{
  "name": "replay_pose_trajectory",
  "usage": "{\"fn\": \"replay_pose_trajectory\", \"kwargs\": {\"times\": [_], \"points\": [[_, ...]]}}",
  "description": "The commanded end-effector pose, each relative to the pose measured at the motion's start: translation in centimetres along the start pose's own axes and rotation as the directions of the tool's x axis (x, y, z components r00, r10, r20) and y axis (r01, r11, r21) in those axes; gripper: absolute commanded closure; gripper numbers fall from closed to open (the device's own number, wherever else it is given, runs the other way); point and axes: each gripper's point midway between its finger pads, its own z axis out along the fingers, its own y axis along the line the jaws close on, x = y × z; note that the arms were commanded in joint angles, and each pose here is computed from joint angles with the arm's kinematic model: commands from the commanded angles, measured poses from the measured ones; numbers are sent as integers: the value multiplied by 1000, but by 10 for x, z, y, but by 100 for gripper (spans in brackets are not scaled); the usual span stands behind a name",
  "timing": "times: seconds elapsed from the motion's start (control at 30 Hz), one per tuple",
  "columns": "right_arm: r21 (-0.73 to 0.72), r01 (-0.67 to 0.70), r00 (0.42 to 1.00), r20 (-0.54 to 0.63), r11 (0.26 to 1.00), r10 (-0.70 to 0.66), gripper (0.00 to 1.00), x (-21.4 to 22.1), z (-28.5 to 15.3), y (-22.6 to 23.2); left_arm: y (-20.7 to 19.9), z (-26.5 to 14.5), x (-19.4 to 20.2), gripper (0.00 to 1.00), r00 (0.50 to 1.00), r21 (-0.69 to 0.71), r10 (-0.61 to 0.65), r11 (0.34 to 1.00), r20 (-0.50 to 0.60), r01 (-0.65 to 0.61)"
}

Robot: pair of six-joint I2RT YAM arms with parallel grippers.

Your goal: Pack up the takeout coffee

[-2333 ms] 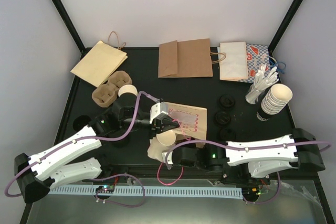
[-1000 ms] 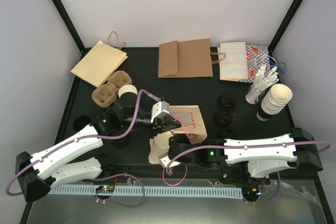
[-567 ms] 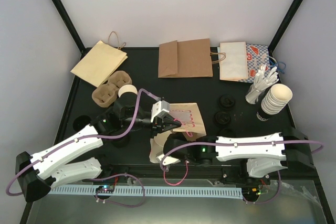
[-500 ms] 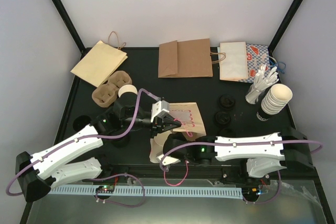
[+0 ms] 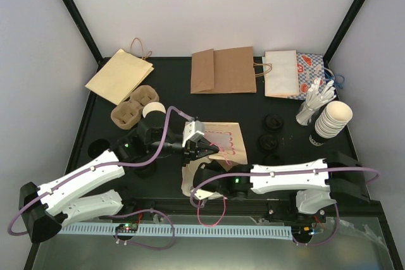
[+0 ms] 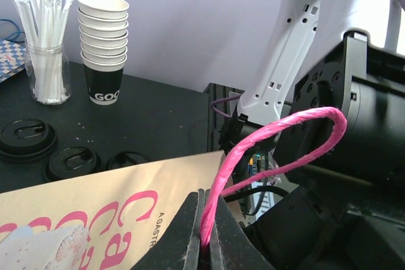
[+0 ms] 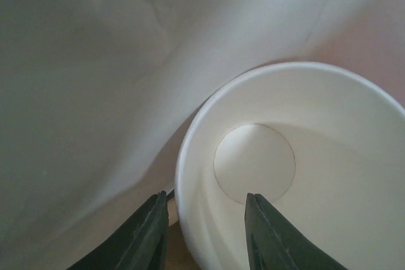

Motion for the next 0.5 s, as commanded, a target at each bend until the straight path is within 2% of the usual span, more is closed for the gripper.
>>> {"fn": "replay_pose_trajectory", "kwargs": {"times": [0.0,0.07,0.13,0.2,0.37,0.47], "points": [[41,32,997,-75,999,-29,66,12,9,-12,-7,-1,-12,98,999,37,21,999,38,-22],[52,34,996,-87,998,-29,69,15,12,-14,-7,-2,-13,99,999,36,23,999,38,-24],[58,42,995,-91,997,-36,80,16,13,-15,-7,-3,-13,98,999,34,25,999,39,-26],[70,39,996,-87,997,-33,85,16,12,-18,-7,-2,-12,98,999,31,25,999,35,-26],[100,-15,999,-30,995,18,98,13,-4,-29,-3,-3,-8,98,999,8,41,999,26,-41],[106,-55,999,5,993,54,99,13,-18,-35,0,-4,-8,99,998,-12,54,998,19,-54]]}}
